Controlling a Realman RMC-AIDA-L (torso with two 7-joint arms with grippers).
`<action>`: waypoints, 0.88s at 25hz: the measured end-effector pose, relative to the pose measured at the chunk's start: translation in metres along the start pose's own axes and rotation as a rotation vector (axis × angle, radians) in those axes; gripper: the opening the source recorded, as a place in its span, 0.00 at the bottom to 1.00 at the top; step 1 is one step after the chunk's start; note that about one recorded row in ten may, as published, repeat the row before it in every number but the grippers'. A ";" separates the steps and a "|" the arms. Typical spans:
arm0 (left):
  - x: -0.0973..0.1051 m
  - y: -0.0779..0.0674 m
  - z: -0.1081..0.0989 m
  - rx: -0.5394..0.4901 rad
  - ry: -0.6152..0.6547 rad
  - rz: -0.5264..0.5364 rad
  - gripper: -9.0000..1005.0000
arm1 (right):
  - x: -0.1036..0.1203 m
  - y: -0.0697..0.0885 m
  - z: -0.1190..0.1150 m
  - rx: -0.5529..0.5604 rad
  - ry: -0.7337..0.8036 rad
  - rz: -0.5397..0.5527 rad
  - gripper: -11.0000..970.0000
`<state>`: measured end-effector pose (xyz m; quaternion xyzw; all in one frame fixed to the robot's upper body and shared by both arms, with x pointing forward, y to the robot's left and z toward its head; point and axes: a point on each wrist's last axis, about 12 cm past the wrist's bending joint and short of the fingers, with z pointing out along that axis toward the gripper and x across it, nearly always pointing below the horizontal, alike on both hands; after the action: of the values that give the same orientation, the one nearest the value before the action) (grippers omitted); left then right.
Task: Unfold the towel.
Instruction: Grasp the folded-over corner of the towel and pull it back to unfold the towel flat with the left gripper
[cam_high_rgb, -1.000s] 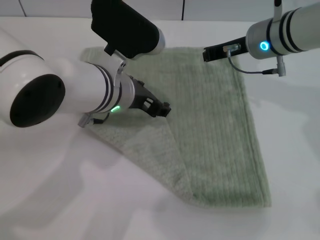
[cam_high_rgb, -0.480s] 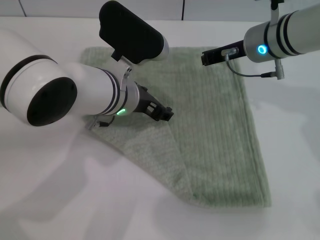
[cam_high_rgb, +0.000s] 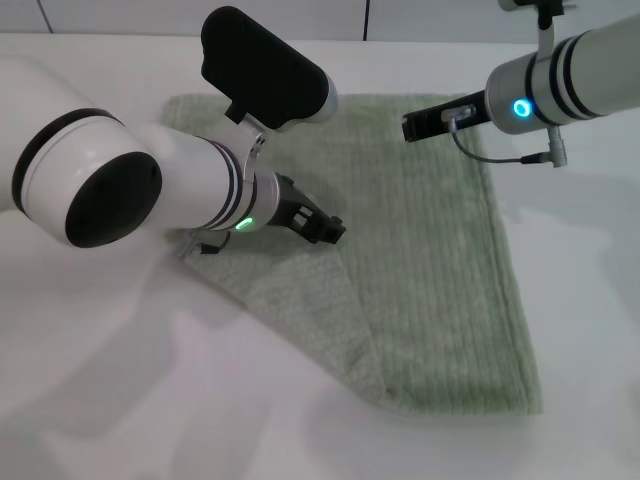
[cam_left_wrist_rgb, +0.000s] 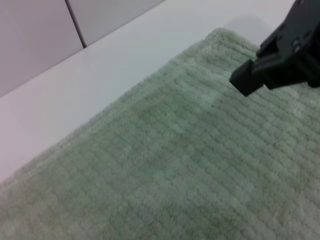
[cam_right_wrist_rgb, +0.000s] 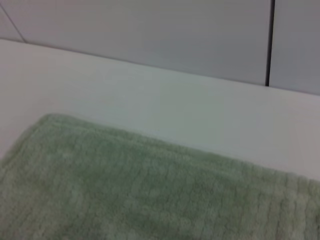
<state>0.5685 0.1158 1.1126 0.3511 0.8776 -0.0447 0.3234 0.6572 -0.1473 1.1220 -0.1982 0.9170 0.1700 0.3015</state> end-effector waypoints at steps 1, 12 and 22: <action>-0.001 0.000 -0.001 -0.002 -0.006 0.000 0.79 | 0.000 0.000 0.000 0.001 0.002 0.000 0.01; -0.011 0.010 -0.012 -0.045 -0.086 -0.008 0.79 | -0.014 -0.001 -0.013 0.007 -0.072 -0.025 0.01; -0.009 0.010 -0.014 -0.047 -0.089 -0.019 0.79 | -0.007 -0.004 -0.012 0.016 -0.048 -0.029 0.01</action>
<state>0.5722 0.1218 1.1309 0.3329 0.8664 -0.0426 0.3698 0.6580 -0.1542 1.1349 -0.2050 0.9078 0.1631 0.3274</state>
